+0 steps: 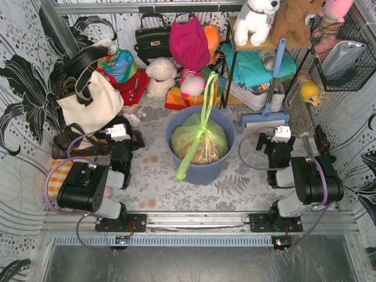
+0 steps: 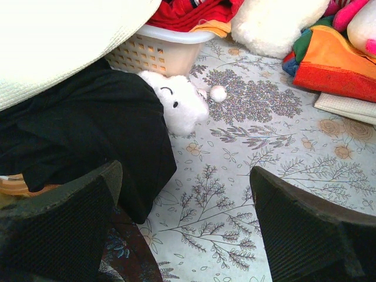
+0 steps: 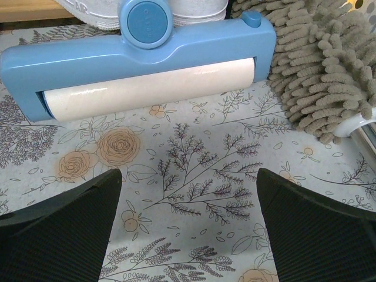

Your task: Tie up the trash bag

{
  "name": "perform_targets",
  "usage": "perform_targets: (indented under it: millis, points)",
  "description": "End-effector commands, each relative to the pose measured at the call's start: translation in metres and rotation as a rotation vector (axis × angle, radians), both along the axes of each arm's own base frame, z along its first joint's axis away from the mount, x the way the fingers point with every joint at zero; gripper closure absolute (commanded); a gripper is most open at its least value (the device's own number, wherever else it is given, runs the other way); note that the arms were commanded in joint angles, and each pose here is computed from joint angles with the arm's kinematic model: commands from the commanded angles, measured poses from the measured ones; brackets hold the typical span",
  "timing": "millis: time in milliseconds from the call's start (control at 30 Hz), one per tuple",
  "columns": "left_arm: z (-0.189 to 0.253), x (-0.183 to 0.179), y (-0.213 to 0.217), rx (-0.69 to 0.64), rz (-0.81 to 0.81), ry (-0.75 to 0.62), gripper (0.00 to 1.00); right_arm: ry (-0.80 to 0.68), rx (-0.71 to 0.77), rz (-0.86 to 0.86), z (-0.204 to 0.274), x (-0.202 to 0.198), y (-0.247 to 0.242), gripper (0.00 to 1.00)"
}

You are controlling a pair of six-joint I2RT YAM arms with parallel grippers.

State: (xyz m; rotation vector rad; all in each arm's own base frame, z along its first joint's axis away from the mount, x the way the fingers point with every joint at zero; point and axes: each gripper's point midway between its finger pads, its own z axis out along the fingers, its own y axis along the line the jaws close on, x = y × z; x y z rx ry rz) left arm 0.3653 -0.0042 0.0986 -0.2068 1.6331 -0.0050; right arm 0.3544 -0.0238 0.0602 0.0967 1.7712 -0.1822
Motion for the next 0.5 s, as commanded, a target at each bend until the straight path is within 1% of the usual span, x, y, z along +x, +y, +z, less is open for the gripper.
perform_targets:
  millis: [0,467]
  points:
    - [0.0119,0.0052,0.0020,-0.007,0.007,-0.041,0.02,-0.056,-0.006,-0.004,0.0141,0.0068,-0.0023,0.03]
    - [0.0118,0.0054,0.0013,-0.009,0.005,-0.040,0.02,-0.056,-0.006,-0.003,0.0138,0.0066,-0.0021,0.03]
